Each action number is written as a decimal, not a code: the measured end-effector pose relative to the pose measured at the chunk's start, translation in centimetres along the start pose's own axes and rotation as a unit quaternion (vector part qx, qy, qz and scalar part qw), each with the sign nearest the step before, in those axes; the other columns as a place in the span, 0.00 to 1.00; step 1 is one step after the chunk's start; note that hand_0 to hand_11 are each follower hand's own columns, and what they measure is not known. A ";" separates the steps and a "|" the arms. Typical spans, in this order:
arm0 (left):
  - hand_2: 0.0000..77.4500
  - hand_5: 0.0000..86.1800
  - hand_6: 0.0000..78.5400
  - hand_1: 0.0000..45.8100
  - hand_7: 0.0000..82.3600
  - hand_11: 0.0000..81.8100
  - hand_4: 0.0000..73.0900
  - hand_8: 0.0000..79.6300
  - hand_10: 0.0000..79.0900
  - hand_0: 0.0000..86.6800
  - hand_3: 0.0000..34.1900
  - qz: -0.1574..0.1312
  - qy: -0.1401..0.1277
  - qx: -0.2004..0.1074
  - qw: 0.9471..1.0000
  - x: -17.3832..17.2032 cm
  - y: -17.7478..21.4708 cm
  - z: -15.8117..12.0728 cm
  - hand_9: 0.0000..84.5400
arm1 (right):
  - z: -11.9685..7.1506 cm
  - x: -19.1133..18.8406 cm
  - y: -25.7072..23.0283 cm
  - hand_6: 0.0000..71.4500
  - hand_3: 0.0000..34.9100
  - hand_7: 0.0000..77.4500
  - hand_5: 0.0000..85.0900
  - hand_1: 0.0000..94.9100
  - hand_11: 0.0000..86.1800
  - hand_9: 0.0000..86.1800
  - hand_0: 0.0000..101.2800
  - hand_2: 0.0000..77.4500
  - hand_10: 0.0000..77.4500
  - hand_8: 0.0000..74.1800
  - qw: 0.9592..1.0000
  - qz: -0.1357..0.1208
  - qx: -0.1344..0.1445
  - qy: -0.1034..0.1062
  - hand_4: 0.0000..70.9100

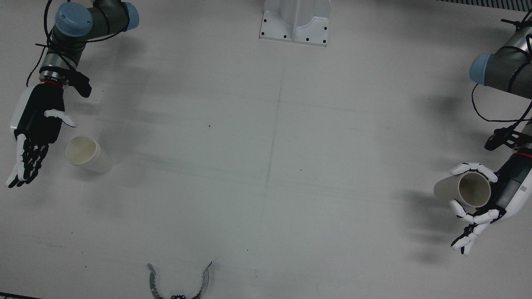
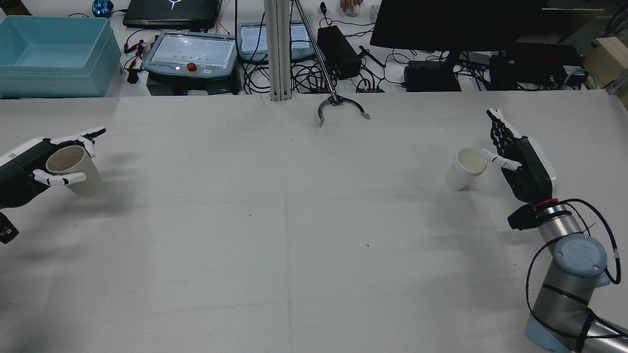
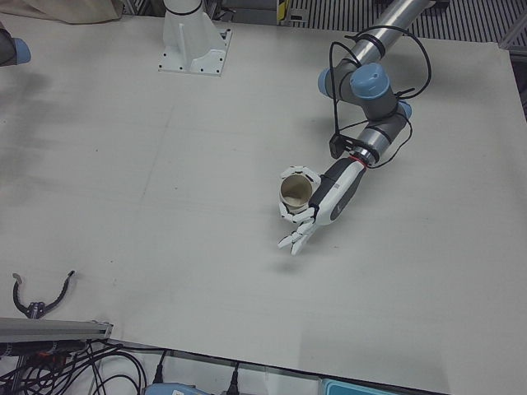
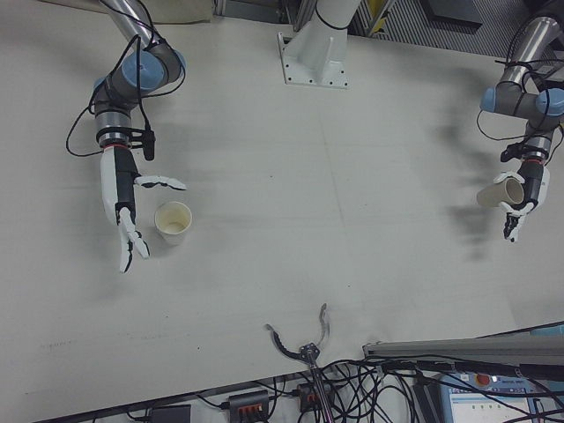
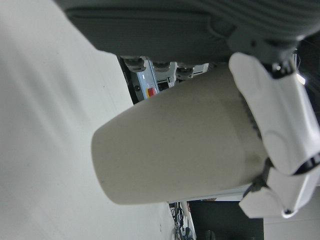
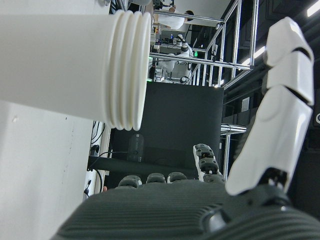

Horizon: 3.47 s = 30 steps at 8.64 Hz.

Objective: Pour water
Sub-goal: 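Move the right hand to the white paper cup, then close the right hand fingers around the white paper cup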

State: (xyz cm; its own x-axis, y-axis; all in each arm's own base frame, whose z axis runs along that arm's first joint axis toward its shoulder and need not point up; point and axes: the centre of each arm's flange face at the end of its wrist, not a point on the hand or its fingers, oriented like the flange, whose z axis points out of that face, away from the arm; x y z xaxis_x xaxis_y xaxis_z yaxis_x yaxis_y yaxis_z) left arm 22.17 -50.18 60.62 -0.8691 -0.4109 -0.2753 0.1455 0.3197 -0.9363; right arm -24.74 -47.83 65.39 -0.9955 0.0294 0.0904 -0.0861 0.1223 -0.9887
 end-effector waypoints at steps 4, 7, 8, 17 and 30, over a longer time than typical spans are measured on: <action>0.49 0.57 0.09 0.21 0.15 0.04 0.50 0.01 0.02 0.54 0.00 0.002 -0.003 0.007 1.000 -0.2 -0.5 -0.1 0.02 | -0.2 2.7 1.1 0.01 0.00 0.01 0.12 0.24 0.01 0.01 0.50 0.23 0.01 0.01 1.000 0.009 -0.003 0.017 0.00; 0.49 0.57 0.09 0.21 0.15 0.04 0.50 0.03 0.02 0.54 0.00 0.002 -0.004 0.012 1.000 -0.3 -1.1 -0.3 0.02 | -0.5 3.2 1.0 0.01 0.00 0.01 0.12 0.29 0.01 0.01 0.57 0.20 0.01 0.01 1.000 0.005 0.000 0.023 0.00; 0.49 0.57 0.09 0.21 0.15 0.04 0.50 0.03 0.02 0.54 0.00 0.002 -0.004 0.012 1.000 -0.4 -1.2 -0.3 0.02 | -0.7 3.3 1.0 0.01 0.00 0.01 0.10 0.31 0.01 0.01 0.59 0.18 0.01 0.01 1.000 0.004 0.001 0.025 0.00; 0.49 0.57 0.09 0.21 0.15 0.04 0.50 0.03 0.02 0.54 0.00 0.004 -0.005 0.020 1.000 -0.9 -2.5 -0.4 0.02 | -1.6 3.4 -1.4 0.01 0.00 0.01 0.11 0.36 0.01 0.01 0.79 0.08 0.01 0.01 0.999 -0.014 0.018 0.032 0.00; 0.50 0.57 0.09 0.21 0.15 0.04 0.50 0.03 0.02 0.54 0.00 0.004 -0.002 0.022 1.000 -0.8 -3.3 -0.7 0.02 | -0.7 5.8 -2.1 0.01 0.00 0.08 0.58 0.20 0.01 0.01 0.53 0.28 0.01 0.01 0.999 -0.021 0.023 0.040 0.16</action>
State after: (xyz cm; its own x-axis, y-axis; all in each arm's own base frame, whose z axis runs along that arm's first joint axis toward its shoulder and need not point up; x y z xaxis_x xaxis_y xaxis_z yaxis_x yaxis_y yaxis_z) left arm 22.09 -50.34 64.09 -0.8656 -0.4125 -0.2839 0.1729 0.2858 -0.9426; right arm -30.31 -47.24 68.05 -0.9846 0.1055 0.1393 -0.1313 0.0796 -0.9881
